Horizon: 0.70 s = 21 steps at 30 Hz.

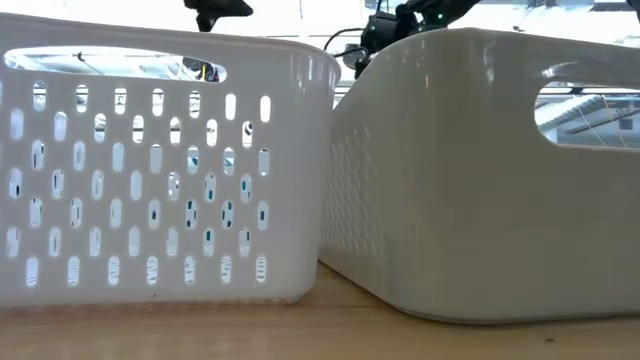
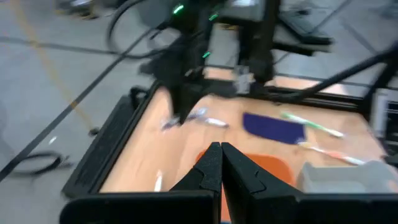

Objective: Pick & Place Toothbrushes
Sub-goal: Put the violet toothbrush into the orange bin

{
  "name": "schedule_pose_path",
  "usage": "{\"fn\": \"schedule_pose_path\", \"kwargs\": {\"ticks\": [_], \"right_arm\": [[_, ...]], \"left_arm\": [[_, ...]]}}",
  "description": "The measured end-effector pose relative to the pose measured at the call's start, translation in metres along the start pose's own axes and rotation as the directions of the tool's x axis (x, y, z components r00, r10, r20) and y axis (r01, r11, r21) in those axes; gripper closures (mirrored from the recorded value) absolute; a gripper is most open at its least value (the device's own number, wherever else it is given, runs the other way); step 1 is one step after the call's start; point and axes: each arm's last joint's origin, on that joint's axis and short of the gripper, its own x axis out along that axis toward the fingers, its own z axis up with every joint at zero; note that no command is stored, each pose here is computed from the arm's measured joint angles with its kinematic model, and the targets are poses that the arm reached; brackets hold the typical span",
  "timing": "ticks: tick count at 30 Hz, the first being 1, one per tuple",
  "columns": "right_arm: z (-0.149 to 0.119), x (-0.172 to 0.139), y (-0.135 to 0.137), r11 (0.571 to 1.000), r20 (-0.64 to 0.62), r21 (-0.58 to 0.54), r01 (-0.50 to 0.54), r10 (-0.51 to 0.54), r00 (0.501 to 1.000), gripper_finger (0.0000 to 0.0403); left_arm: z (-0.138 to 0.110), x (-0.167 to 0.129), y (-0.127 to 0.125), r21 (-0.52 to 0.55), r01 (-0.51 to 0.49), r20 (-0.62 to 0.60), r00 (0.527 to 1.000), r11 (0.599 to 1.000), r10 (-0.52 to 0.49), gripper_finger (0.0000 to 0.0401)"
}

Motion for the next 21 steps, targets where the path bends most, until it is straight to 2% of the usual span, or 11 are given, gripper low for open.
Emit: {"fn": "schedule_pose_path", "kwargs": {"ticks": [8,12,16,21], "right_arm": [[0.000,-0.003,0.026,0.997,0.027,-0.070,-0.035,0.037,0.999,0.0388],[0.001,-0.006,0.041,0.991,0.040,-0.096,-0.098,0.103,0.994,0.0388],[0.003,-0.004,0.058,0.988,0.049,-0.077,-0.133,0.137,0.989,0.0388],[0.004,-0.003,0.079,0.980,0.050,0.019,-0.200,0.199,0.979,0.0388]], "left_arm": [[-0.038,-0.023,-0.044,-0.055,0.014,0.063,0.998,0.998,-0.010,0.0396],[-0.063,-0.033,-0.057,-0.062,0.005,0.068,0.998,0.998,-0.001,0.0396],[-0.083,-0.043,-0.063,-0.088,0.001,0.082,0.997,0.996,0.006,0.0396],[-0.103,-0.047,-0.068,-0.036,0.041,0.089,0.995,0.998,-0.038,0.0396]]}}
